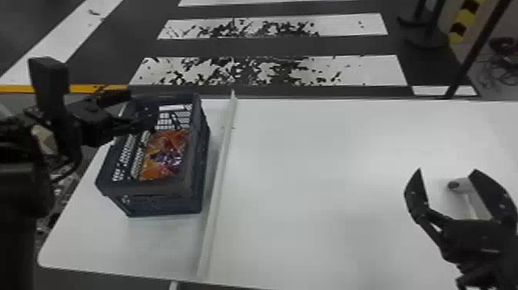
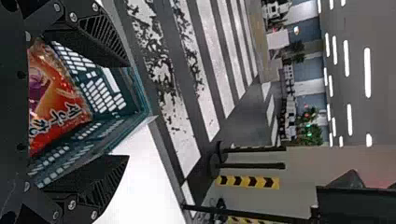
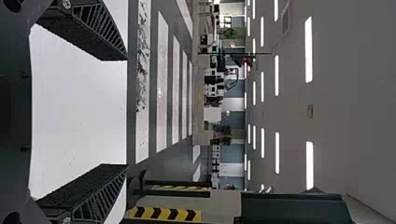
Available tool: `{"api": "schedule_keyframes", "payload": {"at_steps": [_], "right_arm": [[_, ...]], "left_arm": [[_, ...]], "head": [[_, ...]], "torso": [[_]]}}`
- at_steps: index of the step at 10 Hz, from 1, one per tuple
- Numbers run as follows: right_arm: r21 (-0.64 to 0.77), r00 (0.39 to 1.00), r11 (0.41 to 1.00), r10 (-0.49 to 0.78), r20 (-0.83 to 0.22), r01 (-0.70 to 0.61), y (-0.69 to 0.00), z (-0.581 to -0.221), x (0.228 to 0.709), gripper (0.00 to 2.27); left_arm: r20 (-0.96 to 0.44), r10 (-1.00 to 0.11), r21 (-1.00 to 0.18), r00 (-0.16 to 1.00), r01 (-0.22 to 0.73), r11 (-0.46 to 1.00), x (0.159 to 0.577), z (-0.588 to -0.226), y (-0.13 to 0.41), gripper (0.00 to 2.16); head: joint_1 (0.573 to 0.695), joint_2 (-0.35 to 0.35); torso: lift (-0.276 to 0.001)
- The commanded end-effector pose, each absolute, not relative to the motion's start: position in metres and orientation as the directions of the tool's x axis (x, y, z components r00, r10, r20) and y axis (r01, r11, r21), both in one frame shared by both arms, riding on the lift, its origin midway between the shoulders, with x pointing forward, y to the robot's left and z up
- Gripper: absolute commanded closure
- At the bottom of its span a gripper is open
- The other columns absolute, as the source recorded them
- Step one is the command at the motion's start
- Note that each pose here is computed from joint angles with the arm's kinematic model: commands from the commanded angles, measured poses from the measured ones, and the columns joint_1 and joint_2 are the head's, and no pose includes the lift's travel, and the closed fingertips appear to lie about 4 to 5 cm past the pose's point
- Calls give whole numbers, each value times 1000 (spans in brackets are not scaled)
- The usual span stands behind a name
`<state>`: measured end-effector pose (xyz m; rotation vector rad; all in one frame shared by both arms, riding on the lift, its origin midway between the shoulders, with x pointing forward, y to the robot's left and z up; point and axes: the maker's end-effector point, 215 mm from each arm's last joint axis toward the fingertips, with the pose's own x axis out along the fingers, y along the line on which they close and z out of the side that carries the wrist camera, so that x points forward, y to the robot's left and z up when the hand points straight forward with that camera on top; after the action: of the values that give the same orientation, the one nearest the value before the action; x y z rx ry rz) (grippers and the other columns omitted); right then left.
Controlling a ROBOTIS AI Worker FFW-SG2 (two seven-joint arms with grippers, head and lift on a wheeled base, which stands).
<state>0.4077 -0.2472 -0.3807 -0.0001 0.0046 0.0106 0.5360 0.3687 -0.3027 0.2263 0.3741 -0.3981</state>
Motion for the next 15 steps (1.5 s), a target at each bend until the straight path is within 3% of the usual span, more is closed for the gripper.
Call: {"api": "schedule_keyframes", "payload": {"at_steps": [1,5,8,15], "right_arm": [[1,1000,1000,10,-6,-10,-247,-381,409,49],[7,1000,1000,16,-1,-16,-246,-379,412,49],[22,1000,999,23,-6,-23,-244,-381,418,49],[29,1000,1000,13,-10,-13,-251,-385,415,53]], "left_arm": [[-474,-328,173,817,452,875,543,-315,387,194],[-694,-355,193,626,638,746,543,-360,391,188],[-804,-309,193,508,714,673,540,-403,392,184],[-897,-206,221,392,799,560,567,-487,363,181]], "head": [[695,141],[695,164],[695,170],[695,134]], "torso": [[-95],[-95],[-95],[-95]]}}
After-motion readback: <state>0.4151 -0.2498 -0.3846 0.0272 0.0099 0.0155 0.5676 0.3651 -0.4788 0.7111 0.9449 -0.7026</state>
